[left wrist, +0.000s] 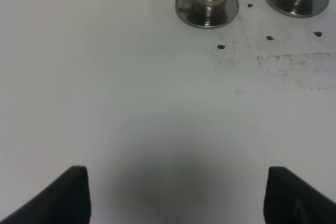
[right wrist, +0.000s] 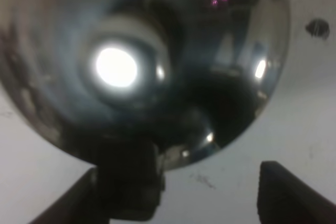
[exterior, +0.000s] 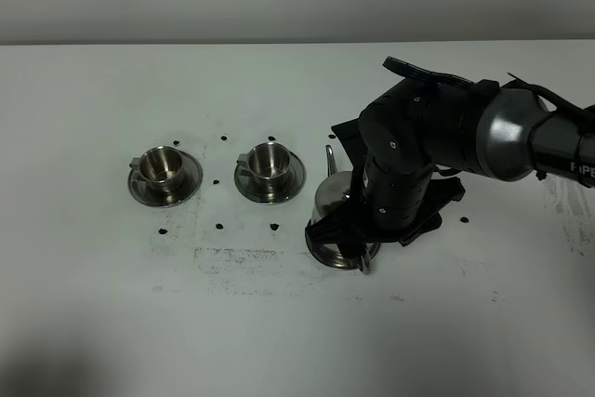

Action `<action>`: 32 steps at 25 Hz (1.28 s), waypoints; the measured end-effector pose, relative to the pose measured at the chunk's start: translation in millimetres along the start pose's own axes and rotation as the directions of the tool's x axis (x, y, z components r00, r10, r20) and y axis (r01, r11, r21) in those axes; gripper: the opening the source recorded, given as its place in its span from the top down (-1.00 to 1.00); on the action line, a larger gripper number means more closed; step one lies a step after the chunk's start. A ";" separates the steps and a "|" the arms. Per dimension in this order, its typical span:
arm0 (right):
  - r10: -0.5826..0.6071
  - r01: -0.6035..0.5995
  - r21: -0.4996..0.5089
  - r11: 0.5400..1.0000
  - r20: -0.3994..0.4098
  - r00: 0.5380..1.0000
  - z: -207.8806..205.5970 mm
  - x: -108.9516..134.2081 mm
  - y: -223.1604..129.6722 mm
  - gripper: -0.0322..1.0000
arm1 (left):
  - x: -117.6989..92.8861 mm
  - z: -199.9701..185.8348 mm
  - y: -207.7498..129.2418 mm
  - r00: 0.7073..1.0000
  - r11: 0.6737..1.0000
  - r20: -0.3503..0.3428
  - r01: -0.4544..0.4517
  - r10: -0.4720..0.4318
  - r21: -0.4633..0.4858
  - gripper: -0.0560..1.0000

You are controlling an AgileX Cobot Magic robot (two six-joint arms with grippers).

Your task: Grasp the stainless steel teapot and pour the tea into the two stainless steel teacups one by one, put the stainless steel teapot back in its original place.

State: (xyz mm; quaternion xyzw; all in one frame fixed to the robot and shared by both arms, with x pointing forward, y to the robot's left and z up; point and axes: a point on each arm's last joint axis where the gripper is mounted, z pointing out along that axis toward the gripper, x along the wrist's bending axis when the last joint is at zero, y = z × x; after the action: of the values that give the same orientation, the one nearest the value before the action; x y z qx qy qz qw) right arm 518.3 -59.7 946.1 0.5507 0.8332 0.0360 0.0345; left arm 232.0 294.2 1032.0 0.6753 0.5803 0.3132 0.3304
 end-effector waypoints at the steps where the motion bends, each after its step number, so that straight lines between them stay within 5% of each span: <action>1: -0.002 0.002 -0.002 1.000 0.001 1.000 -0.5 0.0 0.4 -0.17 | 0.0 0.0 0.0 1.000 1.000 0.000 0.000 0.000 0.000 -0.36; 32: -0.024 0.024 0.014 1.000 0.012 1.000 8.6 2.2 7.6 -0.17 | 0.0 0.0 0.0 1.000 1.000 0.000 0.000 0.000 0.000 -0.36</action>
State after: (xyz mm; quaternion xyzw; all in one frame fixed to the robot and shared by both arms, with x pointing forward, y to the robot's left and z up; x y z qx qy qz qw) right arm 525.3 -54.6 938.2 0.5412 0.8397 0.0264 0.0361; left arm 232.0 294.2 1032.0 0.6753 0.5803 0.3132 0.3304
